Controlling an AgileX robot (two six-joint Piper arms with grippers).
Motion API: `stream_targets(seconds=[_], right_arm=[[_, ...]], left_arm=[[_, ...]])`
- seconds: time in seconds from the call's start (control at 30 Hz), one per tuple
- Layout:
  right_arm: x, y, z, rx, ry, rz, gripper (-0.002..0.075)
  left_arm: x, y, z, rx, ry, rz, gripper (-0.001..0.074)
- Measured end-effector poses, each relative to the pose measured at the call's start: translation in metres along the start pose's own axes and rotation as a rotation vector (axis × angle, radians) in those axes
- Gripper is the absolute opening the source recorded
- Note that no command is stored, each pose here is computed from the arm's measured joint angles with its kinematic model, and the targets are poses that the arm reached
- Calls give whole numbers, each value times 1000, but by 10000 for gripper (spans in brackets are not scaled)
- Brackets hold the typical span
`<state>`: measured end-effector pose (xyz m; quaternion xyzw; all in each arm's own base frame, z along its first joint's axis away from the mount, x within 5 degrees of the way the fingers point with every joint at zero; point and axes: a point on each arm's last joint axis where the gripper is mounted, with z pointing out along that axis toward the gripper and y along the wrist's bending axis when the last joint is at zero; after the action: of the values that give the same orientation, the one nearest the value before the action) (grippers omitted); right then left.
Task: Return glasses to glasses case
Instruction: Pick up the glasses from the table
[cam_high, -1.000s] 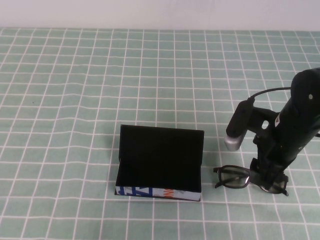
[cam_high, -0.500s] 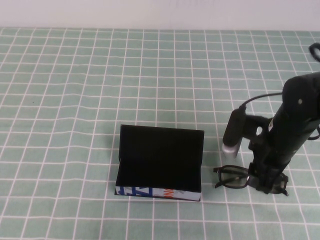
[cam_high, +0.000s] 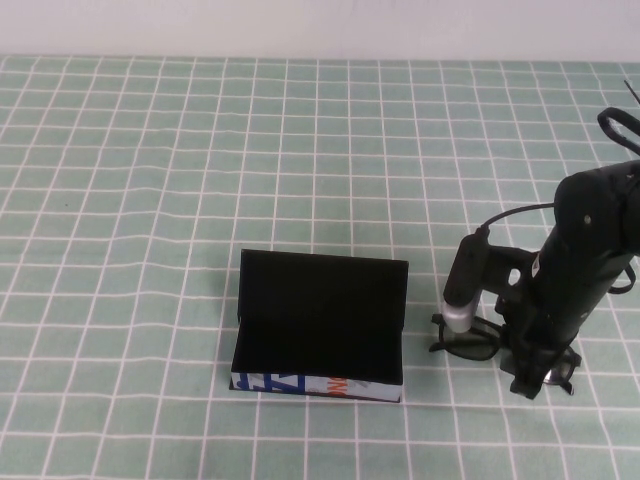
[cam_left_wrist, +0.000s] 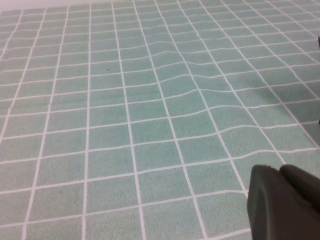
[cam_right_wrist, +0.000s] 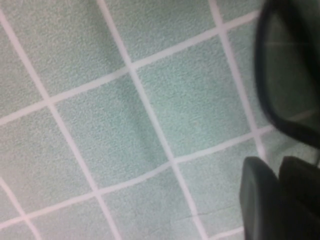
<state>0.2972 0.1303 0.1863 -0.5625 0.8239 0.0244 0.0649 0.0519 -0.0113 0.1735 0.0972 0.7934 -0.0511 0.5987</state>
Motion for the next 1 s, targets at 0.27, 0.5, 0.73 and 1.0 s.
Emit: stream_targets(seconds=[0.27,0.5,0.73,1.0], right_arm=[[0,1,-10,29,-25,0,115],[-1,1,-37,132,-113,-22,228],[-4,-2,-34,149,-126,-28,506],[-1,-6,-21,146,-64,-62,547]], left_arm=[[0,0,0,0,0,0,-4],[0,0,0,0,0,0,-4],[0,0,0,0,0,0,-4],[0,0,0,0,0,0,-4]])
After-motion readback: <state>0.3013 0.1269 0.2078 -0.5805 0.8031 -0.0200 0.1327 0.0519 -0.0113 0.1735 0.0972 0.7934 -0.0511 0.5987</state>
